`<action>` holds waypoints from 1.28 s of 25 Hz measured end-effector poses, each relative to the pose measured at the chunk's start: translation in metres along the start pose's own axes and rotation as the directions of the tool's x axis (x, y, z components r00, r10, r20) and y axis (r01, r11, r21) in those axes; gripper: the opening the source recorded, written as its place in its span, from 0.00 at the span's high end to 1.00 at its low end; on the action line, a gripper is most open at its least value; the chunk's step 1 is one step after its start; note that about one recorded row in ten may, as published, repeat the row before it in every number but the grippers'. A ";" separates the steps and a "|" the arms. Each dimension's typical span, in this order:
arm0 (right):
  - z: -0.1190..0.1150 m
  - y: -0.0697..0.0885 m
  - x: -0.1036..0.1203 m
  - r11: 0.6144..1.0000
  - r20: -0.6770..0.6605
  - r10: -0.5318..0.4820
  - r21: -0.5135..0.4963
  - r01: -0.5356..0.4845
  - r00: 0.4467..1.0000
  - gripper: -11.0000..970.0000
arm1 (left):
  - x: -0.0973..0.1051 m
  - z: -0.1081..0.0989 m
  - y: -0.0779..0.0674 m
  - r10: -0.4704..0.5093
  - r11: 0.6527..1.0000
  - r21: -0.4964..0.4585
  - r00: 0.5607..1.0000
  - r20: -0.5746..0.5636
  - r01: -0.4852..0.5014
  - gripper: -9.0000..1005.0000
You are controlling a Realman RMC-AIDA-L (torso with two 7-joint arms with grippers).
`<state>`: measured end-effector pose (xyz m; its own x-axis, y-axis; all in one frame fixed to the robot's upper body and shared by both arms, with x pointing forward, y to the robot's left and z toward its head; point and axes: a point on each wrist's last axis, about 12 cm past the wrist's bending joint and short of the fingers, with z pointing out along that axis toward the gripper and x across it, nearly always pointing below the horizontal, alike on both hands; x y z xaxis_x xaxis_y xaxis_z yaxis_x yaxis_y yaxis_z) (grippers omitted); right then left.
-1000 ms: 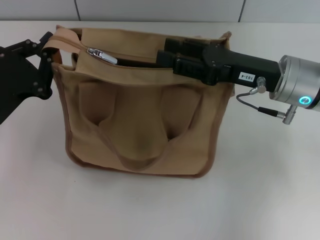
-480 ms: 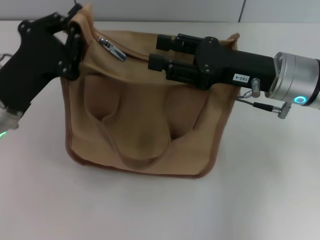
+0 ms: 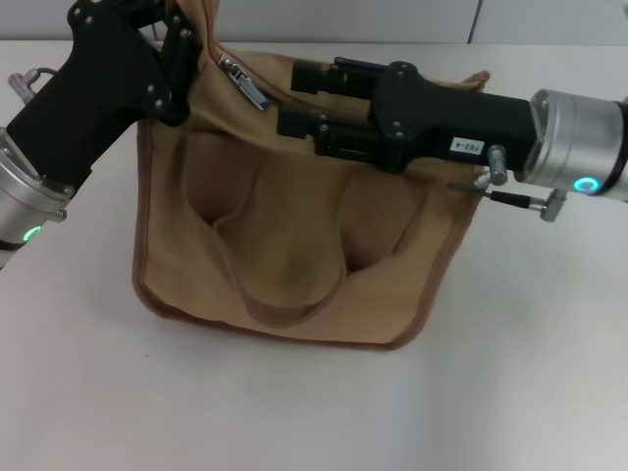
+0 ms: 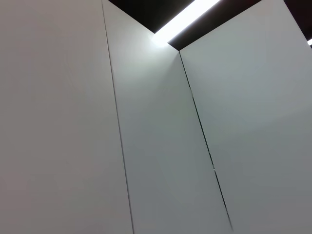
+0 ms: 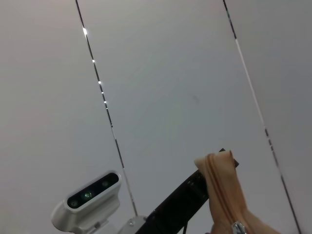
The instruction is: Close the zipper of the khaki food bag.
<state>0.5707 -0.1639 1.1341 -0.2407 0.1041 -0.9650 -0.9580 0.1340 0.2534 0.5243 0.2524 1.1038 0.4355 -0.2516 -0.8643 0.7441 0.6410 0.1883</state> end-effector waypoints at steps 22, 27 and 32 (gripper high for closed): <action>0.022 -0.005 -0.005 0.993 -0.090 0.119 -0.016 -0.121 0.989 0.34 | 0.000 -0.001 0.001 0.006 1.000 -0.010 1.000 -0.002 -0.006 0.95; 0.023 -0.004 -0.005 0.991 -0.095 0.125 -0.030 -0.128 0.988 0.34 | 0.000 0.000 0.001 0.007 1.000 -0.009 1.000 -0.002 -0.007 0.95; 0.027 -0.002 -0.004 0.990 -0.111 0.127 -0.043 -0.133 0.986 0.34 | 0.001 0.000 0.001 0.011 1.000 -0.010 1.000 -0.004 -0.011 0.95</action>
<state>0.5781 -0.1382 1.1394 -0.3767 0.0098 -0.9263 -0.9233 0.0766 0.3763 0.5255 0.2529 1.1036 0.4418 -0.2414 -0.8640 0.7340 0.6511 0.1934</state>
